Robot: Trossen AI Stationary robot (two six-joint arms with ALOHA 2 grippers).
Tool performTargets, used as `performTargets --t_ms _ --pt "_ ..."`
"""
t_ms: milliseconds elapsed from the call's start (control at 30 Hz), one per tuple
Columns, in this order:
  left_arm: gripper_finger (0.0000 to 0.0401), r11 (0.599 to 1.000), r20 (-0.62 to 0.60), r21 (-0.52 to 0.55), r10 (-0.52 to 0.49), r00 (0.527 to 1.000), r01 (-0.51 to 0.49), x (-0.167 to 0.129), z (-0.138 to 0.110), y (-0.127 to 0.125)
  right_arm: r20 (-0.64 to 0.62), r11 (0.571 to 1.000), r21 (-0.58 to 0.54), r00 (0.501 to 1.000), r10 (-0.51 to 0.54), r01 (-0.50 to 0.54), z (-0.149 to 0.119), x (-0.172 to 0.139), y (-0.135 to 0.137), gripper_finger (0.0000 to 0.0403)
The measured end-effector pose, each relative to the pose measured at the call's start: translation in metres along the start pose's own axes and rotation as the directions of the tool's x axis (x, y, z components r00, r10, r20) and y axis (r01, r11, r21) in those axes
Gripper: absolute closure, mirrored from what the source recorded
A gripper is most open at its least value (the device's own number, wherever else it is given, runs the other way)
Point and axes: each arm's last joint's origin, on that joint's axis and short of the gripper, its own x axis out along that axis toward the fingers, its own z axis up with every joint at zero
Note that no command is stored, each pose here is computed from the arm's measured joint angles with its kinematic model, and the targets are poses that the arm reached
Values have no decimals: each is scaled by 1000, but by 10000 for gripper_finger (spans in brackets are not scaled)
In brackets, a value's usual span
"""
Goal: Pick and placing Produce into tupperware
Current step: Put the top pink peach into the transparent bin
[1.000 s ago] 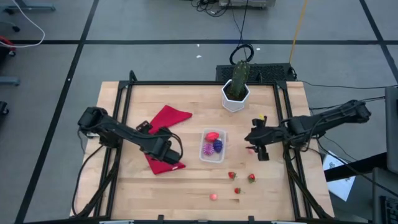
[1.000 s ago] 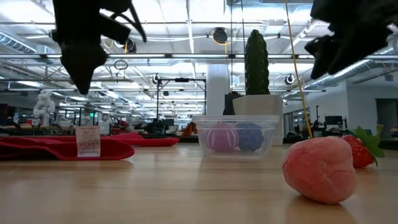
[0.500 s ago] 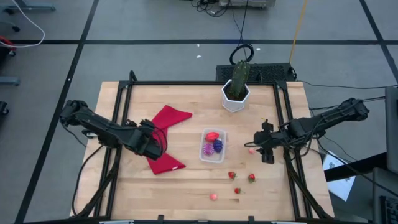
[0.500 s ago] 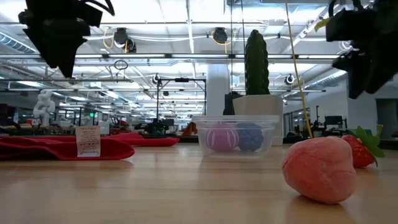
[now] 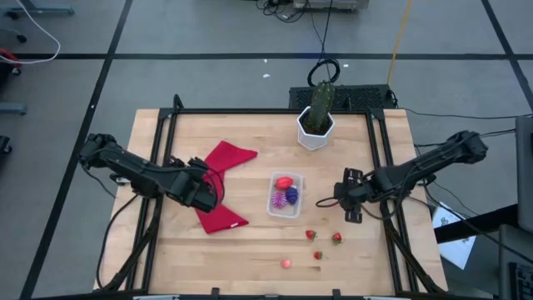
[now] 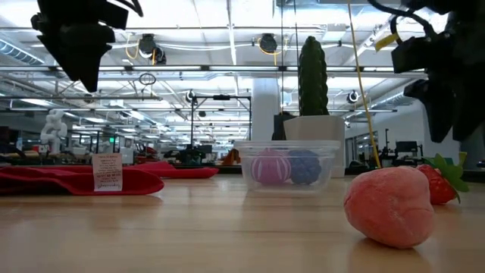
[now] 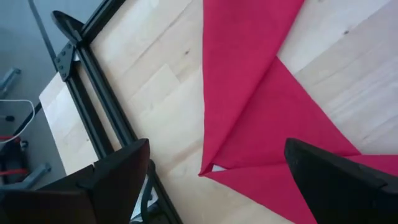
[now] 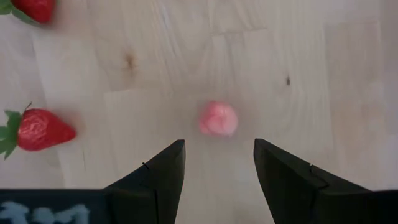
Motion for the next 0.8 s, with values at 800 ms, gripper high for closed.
performTargets --t_ms 800 --pt "22 1000 9 18 4 1000 -4 0 0 0 -78 999 -10 996 -52 51 3 41 -9 218"
